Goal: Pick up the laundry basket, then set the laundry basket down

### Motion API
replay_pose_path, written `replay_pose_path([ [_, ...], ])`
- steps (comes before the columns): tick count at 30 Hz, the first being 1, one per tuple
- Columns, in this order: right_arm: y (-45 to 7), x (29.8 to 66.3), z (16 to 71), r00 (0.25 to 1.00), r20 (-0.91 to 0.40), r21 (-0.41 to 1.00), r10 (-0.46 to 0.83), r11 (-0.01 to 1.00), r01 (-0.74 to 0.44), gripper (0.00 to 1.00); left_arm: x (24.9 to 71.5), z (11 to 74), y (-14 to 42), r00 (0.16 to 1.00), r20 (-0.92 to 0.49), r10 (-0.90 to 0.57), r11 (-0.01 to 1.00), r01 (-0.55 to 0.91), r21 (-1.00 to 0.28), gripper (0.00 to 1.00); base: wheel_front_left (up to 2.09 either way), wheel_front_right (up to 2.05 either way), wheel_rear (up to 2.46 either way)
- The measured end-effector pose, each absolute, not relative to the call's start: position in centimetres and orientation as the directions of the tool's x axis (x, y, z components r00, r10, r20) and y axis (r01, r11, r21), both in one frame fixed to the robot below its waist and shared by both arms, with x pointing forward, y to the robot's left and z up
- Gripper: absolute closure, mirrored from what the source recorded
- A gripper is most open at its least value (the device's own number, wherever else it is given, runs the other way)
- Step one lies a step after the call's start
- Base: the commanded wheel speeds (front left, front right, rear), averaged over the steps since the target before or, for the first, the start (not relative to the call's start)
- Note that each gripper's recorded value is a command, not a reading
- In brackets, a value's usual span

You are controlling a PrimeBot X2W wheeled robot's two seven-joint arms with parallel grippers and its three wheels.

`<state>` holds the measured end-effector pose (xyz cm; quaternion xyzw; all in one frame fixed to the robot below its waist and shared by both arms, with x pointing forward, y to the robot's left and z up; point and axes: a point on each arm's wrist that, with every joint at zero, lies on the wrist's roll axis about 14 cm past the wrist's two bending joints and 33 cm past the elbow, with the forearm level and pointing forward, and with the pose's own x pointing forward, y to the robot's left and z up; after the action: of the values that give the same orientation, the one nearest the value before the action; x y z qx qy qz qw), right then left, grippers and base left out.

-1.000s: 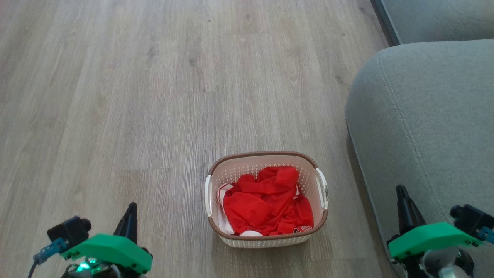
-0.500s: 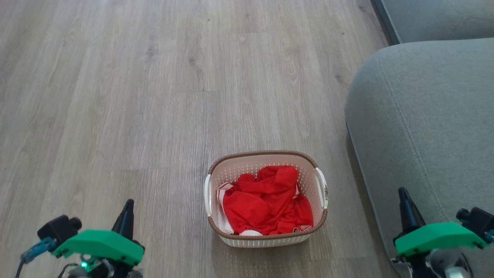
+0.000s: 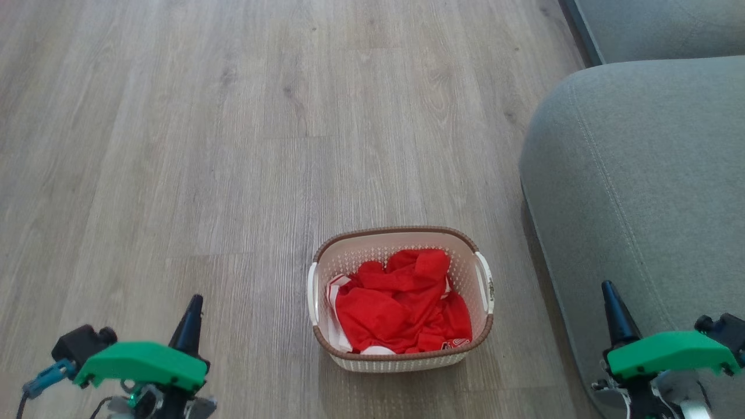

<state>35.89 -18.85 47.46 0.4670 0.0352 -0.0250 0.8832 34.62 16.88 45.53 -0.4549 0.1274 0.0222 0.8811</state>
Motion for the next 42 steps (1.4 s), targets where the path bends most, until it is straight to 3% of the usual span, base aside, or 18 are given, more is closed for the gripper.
replay_pose_path([
  [42,-20.1,37.1,47.6,0.995,-0.094,0.989,-0.026,0.111,0.096,1.00,36.8,47.1,18.5,0.989,-0.138,-0.048,0.132,-0.130,-0.983,1.00,0.00,0.00,0.00],
])
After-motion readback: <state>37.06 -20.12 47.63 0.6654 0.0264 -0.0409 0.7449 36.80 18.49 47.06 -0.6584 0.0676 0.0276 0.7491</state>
